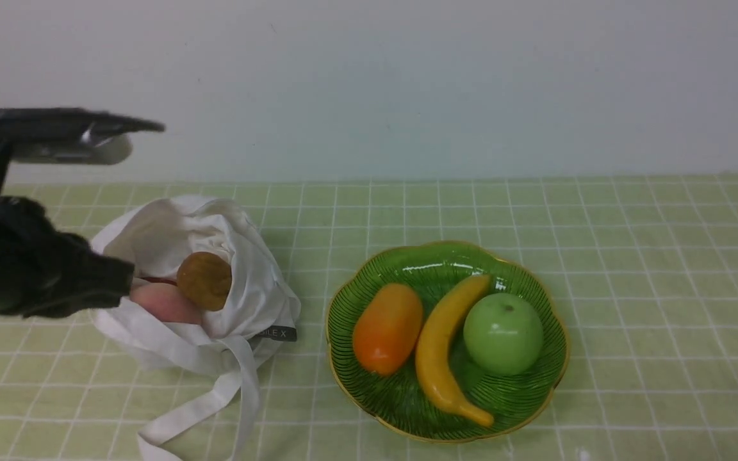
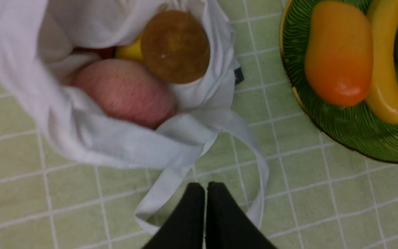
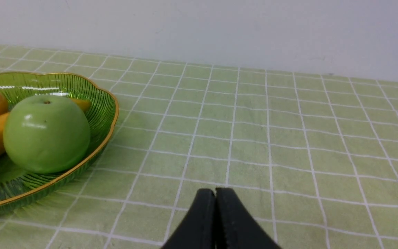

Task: Take the fruit out of the bag on the green coffee tablecloth and place them on the plate.
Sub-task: 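Reach into the cloth bag and grasp the kiwi with the left gripper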

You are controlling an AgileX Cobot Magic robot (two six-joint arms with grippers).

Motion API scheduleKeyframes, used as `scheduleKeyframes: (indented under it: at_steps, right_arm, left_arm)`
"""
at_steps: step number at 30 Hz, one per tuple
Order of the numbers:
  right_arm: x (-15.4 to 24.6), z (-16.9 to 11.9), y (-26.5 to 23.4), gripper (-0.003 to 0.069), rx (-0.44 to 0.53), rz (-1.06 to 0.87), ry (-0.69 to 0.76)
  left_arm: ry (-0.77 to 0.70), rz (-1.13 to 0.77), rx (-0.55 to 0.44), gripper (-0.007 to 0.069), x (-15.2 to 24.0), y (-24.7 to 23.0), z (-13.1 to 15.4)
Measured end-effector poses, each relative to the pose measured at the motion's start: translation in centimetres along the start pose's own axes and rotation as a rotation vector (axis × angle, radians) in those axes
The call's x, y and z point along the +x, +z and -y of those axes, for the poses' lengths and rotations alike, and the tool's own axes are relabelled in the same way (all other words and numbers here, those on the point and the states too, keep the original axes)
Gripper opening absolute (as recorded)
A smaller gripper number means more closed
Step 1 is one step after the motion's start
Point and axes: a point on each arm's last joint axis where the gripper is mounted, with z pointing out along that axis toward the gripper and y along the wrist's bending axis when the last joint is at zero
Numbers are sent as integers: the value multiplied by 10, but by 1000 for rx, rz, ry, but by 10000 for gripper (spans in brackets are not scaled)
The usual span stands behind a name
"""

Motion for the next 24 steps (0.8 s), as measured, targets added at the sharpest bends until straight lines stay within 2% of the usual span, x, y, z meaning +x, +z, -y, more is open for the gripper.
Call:
scheduleKeyframes:
  at_steps: [9, 13, 15, 16, 17, 18, 20, 21, 22, 23, 24]
  right_arm:
    - [0, 0, 0, -12, 0, 0, 0]
    - [0, 0, 0, -12, 0, 0, 0]
    - [0, 0, 0, -12, 0, 0, 0]
    - [0, 0, 0, -12, 0, 0, 0]
    - [0, 0, 0, -12, 0, 0, 0]
    - [0, 0, 0, -12, 0, 0, 0]
    - [0, 0, 0, -12, 0, 0, 0]
    - [0, 0, 0, -12, 0, 0, 0]
    - [0, 0, 0, -12, 0, 0, 0]
    - [0, 0, 0, -12, 0, 0, 0]
    - [0, 0, 0, -12, 0, 0, 0]
  left_arm:
    - [156, -102, 61, -8, -46, 51, 2]
    - [217, -116, 50, 41, -53, 68, -2]
    - [233, -96, 28, 108, -56, 71, -4]
    - [236, -89, 24, 116, -57, 71, -5]
    - [247, -62, 1, 205, -60, 75, -7]
    - [249, -61, -2, 216, -60, 76, -8]
    - [251, -56, -14, 373, -62, 82, -10]
    - [254, -63, -19, 421, -62, 86, -12]
    - [253, -64, -19, 433, -62, 87, -12]
    - [255, -76, -24, 518, -62, 95, -14]
    - [255, -80, -27, 555, -62, 98, -15]
